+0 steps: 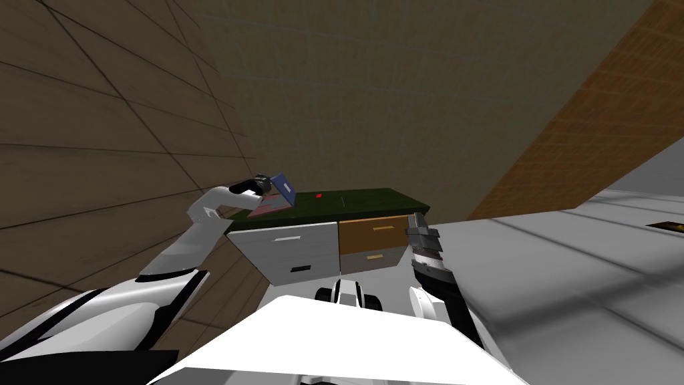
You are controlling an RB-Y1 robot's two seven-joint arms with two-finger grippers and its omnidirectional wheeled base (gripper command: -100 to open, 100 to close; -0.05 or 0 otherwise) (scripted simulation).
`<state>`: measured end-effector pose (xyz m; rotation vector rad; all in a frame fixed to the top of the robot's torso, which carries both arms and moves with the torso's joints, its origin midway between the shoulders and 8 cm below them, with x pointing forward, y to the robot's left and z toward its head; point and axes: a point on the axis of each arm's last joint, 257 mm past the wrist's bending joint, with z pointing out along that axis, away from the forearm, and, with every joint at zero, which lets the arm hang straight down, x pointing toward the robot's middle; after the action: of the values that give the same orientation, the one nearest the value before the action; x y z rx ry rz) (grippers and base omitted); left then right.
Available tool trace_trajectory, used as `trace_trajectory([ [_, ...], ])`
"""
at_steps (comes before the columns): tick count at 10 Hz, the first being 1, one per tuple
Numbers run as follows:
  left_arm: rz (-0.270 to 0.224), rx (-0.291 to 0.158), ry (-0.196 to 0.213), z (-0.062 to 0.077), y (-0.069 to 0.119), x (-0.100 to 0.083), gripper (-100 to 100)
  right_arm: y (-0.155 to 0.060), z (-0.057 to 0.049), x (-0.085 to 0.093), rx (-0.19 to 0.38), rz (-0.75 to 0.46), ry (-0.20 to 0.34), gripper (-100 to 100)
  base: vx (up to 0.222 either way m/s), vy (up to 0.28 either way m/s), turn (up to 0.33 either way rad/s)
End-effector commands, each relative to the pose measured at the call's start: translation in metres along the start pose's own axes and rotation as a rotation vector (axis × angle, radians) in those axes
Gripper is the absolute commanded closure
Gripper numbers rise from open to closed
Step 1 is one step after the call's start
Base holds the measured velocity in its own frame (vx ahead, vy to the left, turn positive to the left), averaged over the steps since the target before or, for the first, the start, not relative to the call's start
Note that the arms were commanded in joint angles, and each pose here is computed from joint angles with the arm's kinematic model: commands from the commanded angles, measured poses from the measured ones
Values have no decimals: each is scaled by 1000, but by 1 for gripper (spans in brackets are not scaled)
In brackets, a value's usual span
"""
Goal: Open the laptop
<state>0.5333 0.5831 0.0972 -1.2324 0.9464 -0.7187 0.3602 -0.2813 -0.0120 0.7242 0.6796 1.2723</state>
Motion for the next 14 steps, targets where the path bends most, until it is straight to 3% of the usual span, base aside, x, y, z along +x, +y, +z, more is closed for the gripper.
trace_trajectory([
  [1, -58, 2, -12, 9, 9, -13, 100, 0, 0, 0, 0, 0, 0, 0, -68, 2, -82],
  [2, -62, -19, -24, 12, 19, -18, 100, 0, 0, 0, 0, 0, 0, 0, -57, 4, -65],
  [3, -54, -3, -21, 9, 8, -16, 100, 0, 0, 0, 0, 0, 0, 0, -20, 4, 3],
  [4, -135, 4, -18, 13, 19, -17, 100, 0, 0, 0, 0, 0, 0, 0, -23, 28, 63],
  [12, -456, 22, -10, 24, 70, -12, 100, 0, 0, 0, 0, 0, 0, 0, -29, 35, 50],
  [13, -428, 37, -11, 23, 59, -13, 100, 0, 0, 0, 0, 0, 0, 0, -24, 14, 27],
  [14, -516, 38, -7, 23, 77, -8, 100, 0, 0, 0, 0, 0, 0, 0, -19, 42, 69],
])
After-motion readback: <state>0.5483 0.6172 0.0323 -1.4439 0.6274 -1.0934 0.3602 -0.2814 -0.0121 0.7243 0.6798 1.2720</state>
